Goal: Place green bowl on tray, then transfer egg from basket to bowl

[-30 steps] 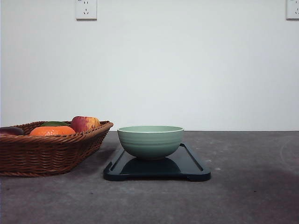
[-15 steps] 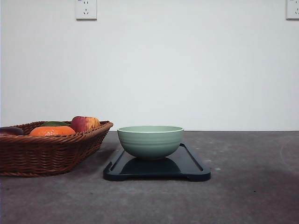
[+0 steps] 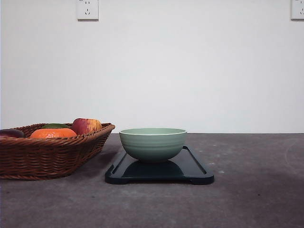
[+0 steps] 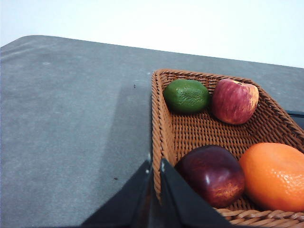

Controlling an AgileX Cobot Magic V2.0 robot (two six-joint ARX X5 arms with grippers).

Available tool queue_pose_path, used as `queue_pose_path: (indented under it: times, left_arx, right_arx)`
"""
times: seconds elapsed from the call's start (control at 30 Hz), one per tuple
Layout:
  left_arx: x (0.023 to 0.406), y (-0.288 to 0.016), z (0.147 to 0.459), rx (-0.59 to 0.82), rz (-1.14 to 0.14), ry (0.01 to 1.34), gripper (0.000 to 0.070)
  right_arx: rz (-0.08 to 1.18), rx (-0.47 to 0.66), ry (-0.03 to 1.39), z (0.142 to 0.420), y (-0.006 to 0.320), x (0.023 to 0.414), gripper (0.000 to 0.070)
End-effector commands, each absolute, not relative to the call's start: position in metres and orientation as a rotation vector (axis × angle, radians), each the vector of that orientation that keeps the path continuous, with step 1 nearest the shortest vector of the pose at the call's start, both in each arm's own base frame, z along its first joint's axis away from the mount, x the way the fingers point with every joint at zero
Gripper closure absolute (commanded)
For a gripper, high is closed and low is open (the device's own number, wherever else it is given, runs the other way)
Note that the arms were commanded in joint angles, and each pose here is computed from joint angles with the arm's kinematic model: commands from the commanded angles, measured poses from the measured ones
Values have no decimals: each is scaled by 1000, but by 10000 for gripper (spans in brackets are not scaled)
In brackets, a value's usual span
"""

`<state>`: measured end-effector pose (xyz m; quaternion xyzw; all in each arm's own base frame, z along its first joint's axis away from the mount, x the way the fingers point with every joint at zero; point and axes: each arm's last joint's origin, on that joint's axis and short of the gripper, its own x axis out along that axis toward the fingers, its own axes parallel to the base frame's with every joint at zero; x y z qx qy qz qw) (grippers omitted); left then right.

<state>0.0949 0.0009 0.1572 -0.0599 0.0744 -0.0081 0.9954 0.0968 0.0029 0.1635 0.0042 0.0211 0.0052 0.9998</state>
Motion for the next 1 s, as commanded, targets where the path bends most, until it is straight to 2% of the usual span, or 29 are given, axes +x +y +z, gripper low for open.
queue_pose_path:
  times: [0.0,0.97]
  left_arx:
    - [96,1,152,-103,-16,151,677]
    - [96,1,152,-103,-16,151,677]
  right_arx:
    - [9,13,34,163,3,97,684]
    - [9,13,34,163,3,97,684]
